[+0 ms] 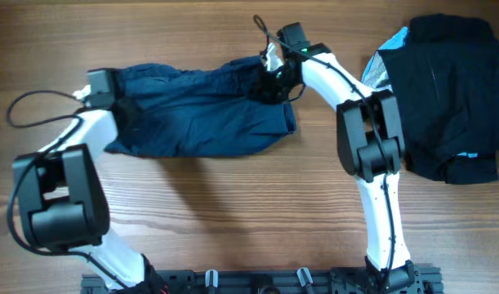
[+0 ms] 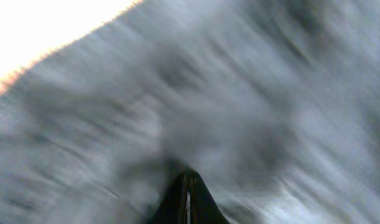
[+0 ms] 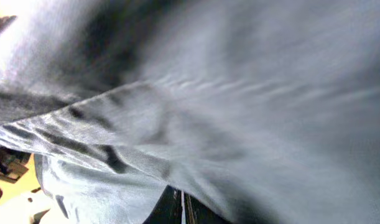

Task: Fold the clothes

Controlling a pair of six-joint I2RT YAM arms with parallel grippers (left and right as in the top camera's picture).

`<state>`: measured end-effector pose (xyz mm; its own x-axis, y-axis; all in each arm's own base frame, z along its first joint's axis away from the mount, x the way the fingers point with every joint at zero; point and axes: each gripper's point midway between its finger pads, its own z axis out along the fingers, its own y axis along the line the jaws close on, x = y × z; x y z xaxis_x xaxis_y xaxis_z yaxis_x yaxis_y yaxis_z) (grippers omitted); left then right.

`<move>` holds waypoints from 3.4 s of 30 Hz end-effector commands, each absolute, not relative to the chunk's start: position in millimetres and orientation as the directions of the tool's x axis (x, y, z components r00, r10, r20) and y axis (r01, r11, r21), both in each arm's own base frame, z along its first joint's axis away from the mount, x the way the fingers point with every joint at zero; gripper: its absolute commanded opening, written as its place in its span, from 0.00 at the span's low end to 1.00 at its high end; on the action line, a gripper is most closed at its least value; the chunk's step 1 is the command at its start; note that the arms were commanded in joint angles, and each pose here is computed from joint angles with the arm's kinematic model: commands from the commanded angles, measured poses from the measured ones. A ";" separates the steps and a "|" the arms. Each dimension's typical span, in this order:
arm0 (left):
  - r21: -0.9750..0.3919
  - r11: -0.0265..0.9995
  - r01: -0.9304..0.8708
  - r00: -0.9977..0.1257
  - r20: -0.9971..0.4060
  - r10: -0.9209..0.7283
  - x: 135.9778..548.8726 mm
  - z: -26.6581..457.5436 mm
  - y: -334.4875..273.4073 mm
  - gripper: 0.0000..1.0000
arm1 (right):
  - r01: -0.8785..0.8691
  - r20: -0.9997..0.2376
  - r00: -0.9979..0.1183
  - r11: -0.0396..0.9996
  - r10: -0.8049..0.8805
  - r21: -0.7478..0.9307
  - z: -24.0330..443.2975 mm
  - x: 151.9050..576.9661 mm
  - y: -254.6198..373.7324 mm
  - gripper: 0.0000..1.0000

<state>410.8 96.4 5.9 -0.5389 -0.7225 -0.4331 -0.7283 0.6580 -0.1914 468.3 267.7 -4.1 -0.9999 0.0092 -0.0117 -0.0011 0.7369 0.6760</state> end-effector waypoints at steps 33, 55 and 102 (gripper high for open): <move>-0.288 0.645 -0.708 -0.618 -0.188 -0.763 311.2 97.4 75.1 1.00 | -0.069 -0.024 -0.998 0.871 -0.066 0.486 81.8 393.8 188.3 0.96; -0.368 0.890 -0.269 -0.846 -0.350 -0.401 383.7 73.1 11.6 0.84 | -0.050 -0.011 -0.999 0.943 -0.049 0.329 48.5 384.0 175.3 0.45; -0.494 0.695 -0.522 -0.722 -0.178 -0.669 389.1 38.4 166.2 0.24 | -0.119 -0.099 -0.991 0.903 -0.085 0.412 -33.9 430.4 194.3 0.04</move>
<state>385.9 164.5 46.2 -0.7311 -0.6494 -0.2091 -0.5257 0.7316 -0.4340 443.1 205.6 -2.5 -0.9812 -0.0842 -0.1739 -0.1582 0.8665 0.4735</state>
